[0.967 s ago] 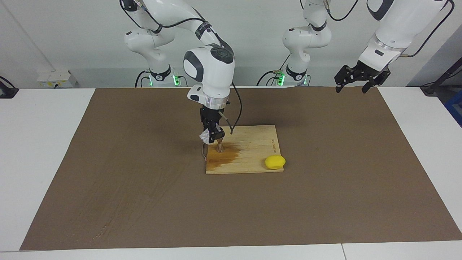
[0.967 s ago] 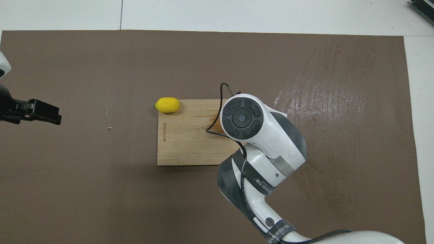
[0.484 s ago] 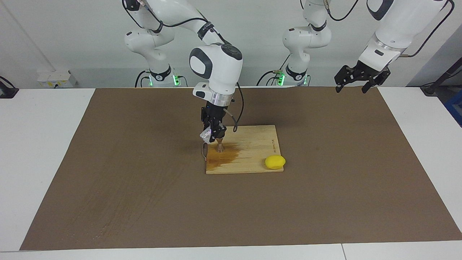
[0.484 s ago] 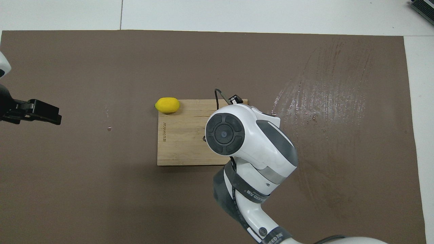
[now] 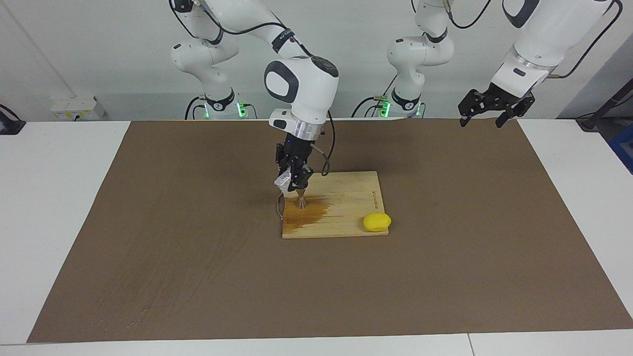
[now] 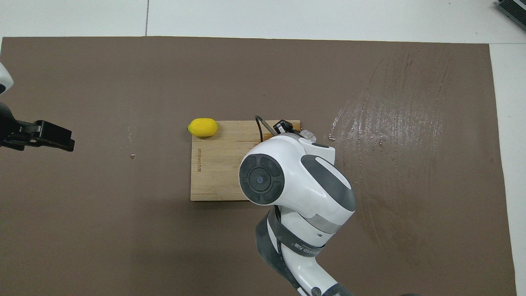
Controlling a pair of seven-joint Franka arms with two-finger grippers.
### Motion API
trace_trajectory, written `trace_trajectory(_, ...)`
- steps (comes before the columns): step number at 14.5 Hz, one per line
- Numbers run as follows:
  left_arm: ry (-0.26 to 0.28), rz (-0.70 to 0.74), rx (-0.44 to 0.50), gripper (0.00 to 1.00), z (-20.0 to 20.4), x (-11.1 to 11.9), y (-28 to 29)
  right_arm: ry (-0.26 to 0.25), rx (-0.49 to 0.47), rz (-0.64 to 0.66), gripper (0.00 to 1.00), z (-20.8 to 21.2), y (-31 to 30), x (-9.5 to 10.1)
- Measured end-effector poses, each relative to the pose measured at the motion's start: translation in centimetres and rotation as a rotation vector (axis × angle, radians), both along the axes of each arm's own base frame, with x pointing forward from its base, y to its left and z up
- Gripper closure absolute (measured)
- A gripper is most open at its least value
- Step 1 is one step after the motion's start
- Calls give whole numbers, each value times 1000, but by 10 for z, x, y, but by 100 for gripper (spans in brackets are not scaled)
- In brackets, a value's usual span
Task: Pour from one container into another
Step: 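Tilt the plastic cup with the right gripper to pour into the metal cup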
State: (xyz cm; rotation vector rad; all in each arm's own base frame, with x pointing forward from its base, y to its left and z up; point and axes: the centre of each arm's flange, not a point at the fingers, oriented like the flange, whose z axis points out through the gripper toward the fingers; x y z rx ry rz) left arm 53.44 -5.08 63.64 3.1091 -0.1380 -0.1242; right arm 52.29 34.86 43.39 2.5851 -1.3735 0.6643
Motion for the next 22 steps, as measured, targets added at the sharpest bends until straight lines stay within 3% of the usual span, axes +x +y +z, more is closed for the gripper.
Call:
trace_trajectory(6, 0, 0, 0, 0, 0, 0, 0, 0, -2, 10, 49, 0, 4, -4)
trace_trajectory(10, 0, 0, 0, 0, 0, 0, 0, 32, 42, -26, 49, -1, 1, -3)
trace_trajectory(22, 0, 0, 0, 0, 0, 0, 0, 133, 273, -225, 49, 3, -36, 24)
